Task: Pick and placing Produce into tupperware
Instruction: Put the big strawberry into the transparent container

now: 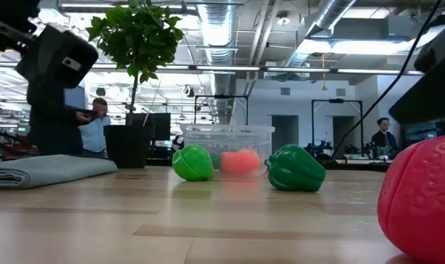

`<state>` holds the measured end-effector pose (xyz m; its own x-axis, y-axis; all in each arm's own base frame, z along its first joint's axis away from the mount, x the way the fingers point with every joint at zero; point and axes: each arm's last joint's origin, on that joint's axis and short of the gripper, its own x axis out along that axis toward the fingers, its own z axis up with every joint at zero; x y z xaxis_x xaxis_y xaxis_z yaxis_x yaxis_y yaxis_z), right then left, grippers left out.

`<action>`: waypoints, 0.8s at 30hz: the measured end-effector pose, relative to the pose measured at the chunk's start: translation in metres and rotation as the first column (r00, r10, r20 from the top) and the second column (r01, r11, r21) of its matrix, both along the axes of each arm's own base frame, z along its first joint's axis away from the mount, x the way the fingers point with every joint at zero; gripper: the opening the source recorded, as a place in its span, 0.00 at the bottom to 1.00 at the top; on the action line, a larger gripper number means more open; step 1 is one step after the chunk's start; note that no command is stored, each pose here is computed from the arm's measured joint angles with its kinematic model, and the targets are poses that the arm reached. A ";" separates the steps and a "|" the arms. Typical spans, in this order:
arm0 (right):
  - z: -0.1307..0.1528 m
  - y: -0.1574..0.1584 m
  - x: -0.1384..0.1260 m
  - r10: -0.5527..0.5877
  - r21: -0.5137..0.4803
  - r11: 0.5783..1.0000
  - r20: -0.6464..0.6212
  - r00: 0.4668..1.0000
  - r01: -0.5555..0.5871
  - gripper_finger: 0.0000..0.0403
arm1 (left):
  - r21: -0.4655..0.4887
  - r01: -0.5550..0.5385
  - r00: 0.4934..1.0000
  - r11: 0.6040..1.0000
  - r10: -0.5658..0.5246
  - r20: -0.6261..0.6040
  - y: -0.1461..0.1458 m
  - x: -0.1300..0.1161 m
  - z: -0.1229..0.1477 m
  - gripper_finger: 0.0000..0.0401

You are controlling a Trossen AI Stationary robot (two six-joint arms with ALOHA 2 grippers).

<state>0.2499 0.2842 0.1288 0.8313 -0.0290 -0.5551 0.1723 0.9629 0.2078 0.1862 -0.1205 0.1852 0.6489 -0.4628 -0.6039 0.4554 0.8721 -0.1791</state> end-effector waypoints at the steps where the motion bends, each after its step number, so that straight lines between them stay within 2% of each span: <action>1: -0.004 0.001 0.001 0.001 -0.007 1.000 -0.005 1.000 -0.001 0.78 | 0.002 -0.008 1.000 1.000 0.008 0.000 0.000 -0.001 -0.002 0.58; 5: -0.020 0.004 0.003 0.006 -0.042 0.999 -0.029 1.000 -0.007 0.77 | 0.009 -0.035 0.999 0.999 0.035 0.000 0.000 -0.004 -0.006 0.58; 21: -0.020 0.001 0.006 -0.005 -0.039 0.999 -0.030 1.000 0.004 0.78 | 0.004 -0.059 0.998 0.998 0.059 0.038 -0.001 -0.002 -0.004 0.58; 24: -0.021 -0.003 0.010 -0.013 -0.007 1.000 -0.057 0.998 0.013 0.79 | 0.002 -0.061 0.997 0.998 0.061 0.043 -0.001 -0.002 -0.004 0.58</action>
